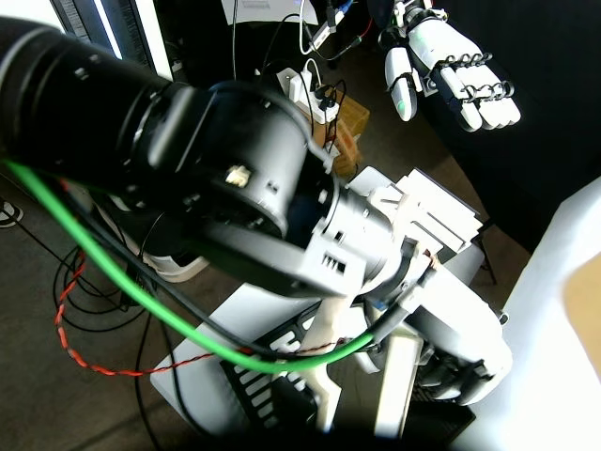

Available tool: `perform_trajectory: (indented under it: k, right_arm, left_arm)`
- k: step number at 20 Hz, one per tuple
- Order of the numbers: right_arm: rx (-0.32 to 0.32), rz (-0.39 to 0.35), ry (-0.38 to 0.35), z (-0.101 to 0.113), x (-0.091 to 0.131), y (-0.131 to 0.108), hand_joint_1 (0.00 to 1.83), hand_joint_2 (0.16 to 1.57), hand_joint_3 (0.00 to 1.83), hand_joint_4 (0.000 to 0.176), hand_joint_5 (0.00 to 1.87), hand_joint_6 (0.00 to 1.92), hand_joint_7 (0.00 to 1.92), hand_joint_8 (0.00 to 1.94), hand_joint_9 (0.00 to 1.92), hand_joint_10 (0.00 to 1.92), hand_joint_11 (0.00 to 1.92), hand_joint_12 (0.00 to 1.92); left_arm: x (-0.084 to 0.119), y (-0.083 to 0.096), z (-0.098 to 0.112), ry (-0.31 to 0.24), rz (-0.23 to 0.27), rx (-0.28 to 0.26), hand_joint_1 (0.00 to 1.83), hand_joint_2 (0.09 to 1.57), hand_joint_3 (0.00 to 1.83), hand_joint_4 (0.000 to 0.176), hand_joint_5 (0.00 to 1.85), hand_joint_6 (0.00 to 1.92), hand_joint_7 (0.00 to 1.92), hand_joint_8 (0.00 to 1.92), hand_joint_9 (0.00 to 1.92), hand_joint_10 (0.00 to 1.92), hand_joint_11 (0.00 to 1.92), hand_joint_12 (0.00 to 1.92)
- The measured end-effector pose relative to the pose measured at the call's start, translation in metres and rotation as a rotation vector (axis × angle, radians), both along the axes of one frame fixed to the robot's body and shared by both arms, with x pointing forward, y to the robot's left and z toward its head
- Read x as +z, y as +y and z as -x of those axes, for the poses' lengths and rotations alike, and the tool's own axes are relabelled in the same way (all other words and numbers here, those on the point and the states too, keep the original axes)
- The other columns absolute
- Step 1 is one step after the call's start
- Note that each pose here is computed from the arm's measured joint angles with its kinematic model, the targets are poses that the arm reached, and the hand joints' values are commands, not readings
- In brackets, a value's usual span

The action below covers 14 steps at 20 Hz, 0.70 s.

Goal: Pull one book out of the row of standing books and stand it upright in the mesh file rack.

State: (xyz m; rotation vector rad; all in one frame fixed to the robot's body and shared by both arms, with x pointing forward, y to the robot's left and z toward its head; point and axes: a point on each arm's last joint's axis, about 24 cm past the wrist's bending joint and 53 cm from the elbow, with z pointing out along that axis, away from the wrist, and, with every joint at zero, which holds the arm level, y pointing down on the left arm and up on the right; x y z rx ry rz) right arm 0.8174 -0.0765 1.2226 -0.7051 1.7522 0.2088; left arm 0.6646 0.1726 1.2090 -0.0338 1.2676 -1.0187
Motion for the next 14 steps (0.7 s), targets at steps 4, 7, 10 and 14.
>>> perform_trajectory:
  k: [4, 7, 10, 14]
  right_arm:
    - [-0.009, 0.0, -0.001, -0.002, 0.0, -0.005, 0.88, 1.1, 0.0, 0.028, 0.0, 0.0, 0.0, 0.0, 0.0, 0.0, 0.0, 0.0]
    - [-0.004, -0.004, -0.004, 0.002, 0.004, -0.006, 0.84, 1.02, 0.0, 0.037, 0.0, 0.0, 0.0, 0.0, 0.0, 0.0, 0.0, 0.0]
    - [0.002, -0.016, -0.018, 0.006, 0.012, -0.008, 0.77, 1.01, 0.0, 0.091, 0.0, 0.0, 0.0, 0.0, 0.0, 0.0, 0.0, 0.0]
    - [0.029, -0.023, -0.027, 0.022, 0.016, -0.008, 0.77, 1.02, 0.0, 0.108, 0.0, 0.0, 0.0, 0.0, 0.0, 0.0, 0.0, 0.0]
  left_arm:
    - [0.0, 0.001, -0.001, -0.001, -0.001, 0.003, 0.13, 1.46, 0.0, 0.06, 0.0, 0.0, 0.0, 0.0, 0.0, 0.0, 0.0, 0.0]
    - [-0.001, 0.0, -0.001, 0.0, 0.0, 0.002, 0.12, 1.46, 0.0, 0.063, 0.0, 0.0, 0.0, 0.0, 0.0, 0.0, 0.0, 0.0]
    - [-0.001, 0.0, -0.001, 0.005, 0.001, 0.001, 0.12, 1.45, 0.0, 0.066, 0.0, 0.0, 0.0, 0.0, 0.0, 0.0, 0.0, 0.0]
    - [-0.002, 0.001, -0.002, 0.008, 0.003, 0.005, 0.17, 1.46, 0.0, 0.051, 0.0, 0.0, 0.0, 0.0, 0.0, 0.0, 0.0, 0.0]
